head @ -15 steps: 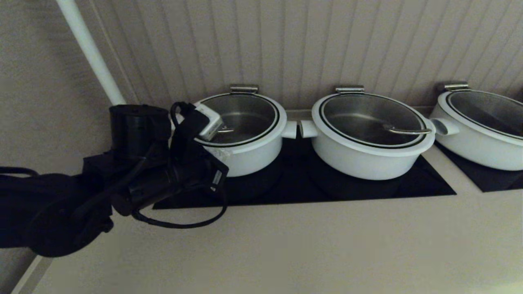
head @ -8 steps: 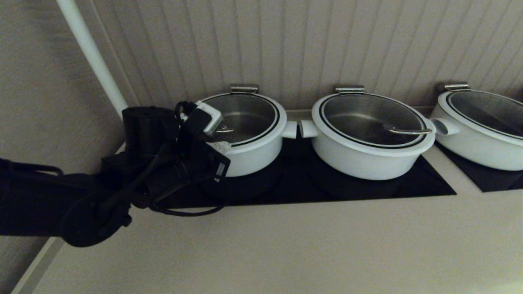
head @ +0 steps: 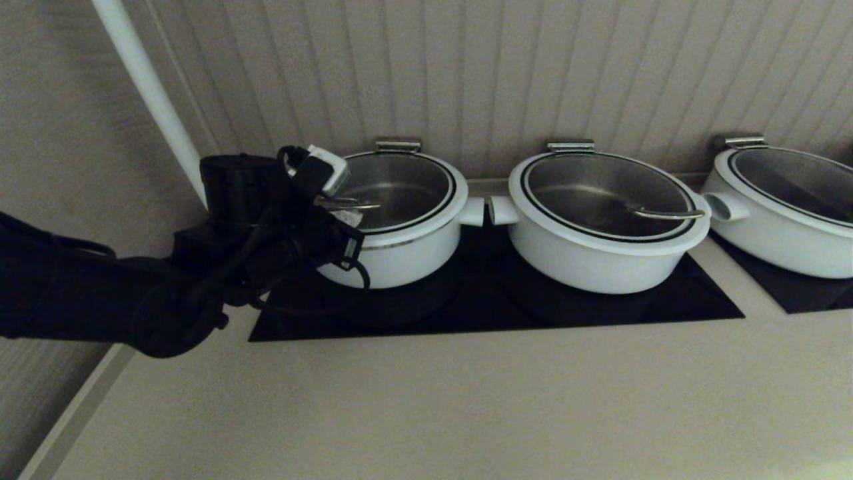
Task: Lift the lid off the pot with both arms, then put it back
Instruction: Open the food pot lid a small opening with the left arm
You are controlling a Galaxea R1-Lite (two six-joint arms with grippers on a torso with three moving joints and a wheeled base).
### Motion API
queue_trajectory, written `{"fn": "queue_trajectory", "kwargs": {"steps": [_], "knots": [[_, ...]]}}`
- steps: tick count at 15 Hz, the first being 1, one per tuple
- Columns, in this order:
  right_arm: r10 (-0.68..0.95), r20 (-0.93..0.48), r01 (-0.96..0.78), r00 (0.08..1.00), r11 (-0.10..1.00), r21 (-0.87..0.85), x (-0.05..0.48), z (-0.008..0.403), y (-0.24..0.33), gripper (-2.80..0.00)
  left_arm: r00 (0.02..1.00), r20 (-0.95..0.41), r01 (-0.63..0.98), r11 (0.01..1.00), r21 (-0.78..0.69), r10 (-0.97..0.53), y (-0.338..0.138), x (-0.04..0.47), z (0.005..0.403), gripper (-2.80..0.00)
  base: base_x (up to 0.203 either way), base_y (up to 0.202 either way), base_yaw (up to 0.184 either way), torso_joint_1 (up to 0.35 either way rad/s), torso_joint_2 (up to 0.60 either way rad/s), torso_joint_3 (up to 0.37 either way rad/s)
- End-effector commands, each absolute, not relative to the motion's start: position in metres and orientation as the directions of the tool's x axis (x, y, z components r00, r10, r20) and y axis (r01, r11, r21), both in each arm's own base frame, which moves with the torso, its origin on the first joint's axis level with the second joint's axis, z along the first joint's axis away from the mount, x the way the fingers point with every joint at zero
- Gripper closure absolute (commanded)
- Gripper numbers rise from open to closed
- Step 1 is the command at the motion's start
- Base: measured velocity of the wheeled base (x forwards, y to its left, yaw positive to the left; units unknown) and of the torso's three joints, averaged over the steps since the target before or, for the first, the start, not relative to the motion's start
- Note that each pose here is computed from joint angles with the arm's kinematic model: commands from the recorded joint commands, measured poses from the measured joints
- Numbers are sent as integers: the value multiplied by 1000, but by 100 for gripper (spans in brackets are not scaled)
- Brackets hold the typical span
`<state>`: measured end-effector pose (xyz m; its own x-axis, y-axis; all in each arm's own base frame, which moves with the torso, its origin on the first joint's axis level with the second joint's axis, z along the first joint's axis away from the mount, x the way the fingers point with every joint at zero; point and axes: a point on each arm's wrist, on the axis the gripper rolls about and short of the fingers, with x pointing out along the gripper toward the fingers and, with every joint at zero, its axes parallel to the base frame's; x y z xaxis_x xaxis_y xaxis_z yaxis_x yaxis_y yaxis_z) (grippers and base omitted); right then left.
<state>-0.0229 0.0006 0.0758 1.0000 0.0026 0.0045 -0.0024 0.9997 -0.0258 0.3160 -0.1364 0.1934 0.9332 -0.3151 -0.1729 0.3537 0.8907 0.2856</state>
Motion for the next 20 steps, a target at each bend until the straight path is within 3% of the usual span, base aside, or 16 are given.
{"fn": "queue_trajectory", "kwargs": {"steps": [1,20], "knots": [[3,3,-3,1000,1000,-26,-23,76,1,0,939,-168,337,897,287,-299,-133,322,192,0,0,0,0,0,0,0],[6,3,-6,1000,999,-34,-23,76,1,0,952,-61,304,909,284,-299,-136,339,231,0,0,0,0,0,0,0]]}}
